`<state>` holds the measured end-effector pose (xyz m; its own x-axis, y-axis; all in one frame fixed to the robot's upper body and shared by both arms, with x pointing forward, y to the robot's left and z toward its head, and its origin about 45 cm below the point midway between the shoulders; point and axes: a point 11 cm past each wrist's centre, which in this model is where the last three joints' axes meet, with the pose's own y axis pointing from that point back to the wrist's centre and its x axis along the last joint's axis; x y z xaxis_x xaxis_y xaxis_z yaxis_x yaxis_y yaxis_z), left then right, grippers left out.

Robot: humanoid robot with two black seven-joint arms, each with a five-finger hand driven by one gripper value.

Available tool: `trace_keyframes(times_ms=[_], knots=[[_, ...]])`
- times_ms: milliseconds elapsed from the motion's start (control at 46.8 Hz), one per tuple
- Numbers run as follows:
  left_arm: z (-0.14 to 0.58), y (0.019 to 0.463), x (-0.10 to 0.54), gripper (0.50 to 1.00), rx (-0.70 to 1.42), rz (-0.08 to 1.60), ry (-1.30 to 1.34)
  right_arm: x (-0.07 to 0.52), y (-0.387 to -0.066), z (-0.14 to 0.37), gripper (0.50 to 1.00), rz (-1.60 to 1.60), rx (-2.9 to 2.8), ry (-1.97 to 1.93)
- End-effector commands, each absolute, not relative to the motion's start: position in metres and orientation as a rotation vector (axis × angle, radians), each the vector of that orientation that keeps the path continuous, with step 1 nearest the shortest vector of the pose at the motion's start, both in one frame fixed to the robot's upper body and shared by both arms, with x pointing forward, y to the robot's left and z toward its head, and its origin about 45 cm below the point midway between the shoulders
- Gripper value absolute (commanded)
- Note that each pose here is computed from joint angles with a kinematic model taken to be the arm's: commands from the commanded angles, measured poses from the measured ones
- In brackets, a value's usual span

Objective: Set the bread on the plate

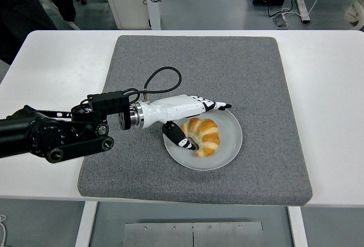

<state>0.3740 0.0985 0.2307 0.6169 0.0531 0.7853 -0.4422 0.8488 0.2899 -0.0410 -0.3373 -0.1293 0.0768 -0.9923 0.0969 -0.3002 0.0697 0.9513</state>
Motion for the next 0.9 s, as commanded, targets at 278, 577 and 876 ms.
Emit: trace_keyframes(times_ms=[278, 577, 876], knots=[[0.295, 0.122, 0.406, 0.963, 0.346, 0.457, -0.656, -0.041, -0.337, -0.129, 1.000, -0.921, 1.402, -1.394], [0.322, 0.156, 0.427, 0.963, 0.197, 0.673, -0.420, -0.041, -0.337, -0.129, 1.000, -0.921, 1.402, -1.394], [0.320, 0.189, 0.459, 0.963, 0.045, 0.922, -0.190, -0.041, -0.337, -0.129, 1.000, -0.921, 1.402, -1.394]])
